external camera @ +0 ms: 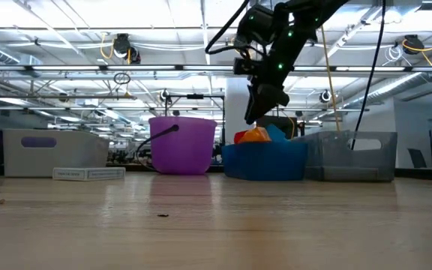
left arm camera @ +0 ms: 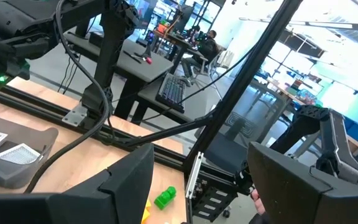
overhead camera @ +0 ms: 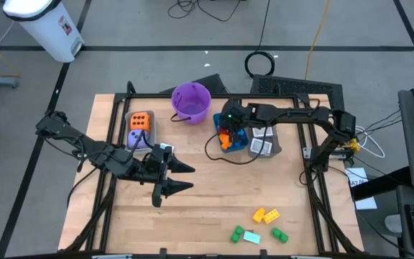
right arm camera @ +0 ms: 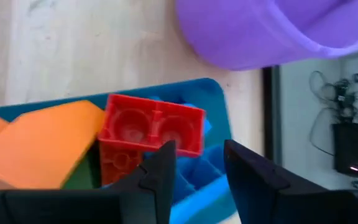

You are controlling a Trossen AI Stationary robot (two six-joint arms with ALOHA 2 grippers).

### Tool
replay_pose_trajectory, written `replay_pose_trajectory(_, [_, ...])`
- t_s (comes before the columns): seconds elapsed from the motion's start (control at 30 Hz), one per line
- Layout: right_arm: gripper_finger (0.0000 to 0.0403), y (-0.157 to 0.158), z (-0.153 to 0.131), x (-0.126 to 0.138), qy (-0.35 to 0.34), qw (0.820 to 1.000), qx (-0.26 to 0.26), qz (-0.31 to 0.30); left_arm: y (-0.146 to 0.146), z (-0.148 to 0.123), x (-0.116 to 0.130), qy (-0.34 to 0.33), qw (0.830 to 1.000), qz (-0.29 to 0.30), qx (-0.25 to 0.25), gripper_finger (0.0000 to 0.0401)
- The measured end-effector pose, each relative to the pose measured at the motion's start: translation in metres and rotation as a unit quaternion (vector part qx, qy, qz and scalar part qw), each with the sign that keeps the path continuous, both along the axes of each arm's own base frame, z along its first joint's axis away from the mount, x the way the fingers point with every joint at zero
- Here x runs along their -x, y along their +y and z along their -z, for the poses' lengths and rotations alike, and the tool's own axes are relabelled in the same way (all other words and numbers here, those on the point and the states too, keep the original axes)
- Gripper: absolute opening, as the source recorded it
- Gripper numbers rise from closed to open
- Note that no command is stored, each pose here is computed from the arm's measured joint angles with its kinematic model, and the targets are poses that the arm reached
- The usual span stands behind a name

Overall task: Pick & Place Toys
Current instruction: Put the yellow game piece into the blue bin

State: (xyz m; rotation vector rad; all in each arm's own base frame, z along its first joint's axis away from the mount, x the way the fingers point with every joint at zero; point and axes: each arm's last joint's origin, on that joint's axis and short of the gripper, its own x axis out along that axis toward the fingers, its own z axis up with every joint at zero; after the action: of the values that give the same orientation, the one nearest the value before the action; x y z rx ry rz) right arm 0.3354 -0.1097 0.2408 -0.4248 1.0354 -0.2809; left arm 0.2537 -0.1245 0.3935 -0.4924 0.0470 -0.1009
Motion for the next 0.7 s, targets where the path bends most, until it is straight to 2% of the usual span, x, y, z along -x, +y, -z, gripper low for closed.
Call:
replay_pose_trajectory(0.2, [0.0143,0.009,-0.027,0.01,-0.042,0.999,0.014,0.008,0.0,0.0,0.0,0.0,1.0,0.0,0.0,0.0266])
replay_pose_trajectory(0.43, [0.0144,0.042,-0.074,0.03,-0.175,0.982,-0.053,0.055,0.0,0.0,0.0,0.0,1.0,0.0,0.0,0.0266])
replay_pose_trajectory(0.57, [0.0144,0.072,-0.086,0.035,-0.194,0.977,-0.092,-0.012,0.0,0.0,0.0,0.0,1.0,0.0,0.0,0.0266])
replay_pose_trajectory(0.7, [0.0144,0.104,-0.087,0.034,-0.186,0.977,-0.089,-0.062,0.0,0.0,0.0,0.0,1.0,0.0,0.0,0.0266])
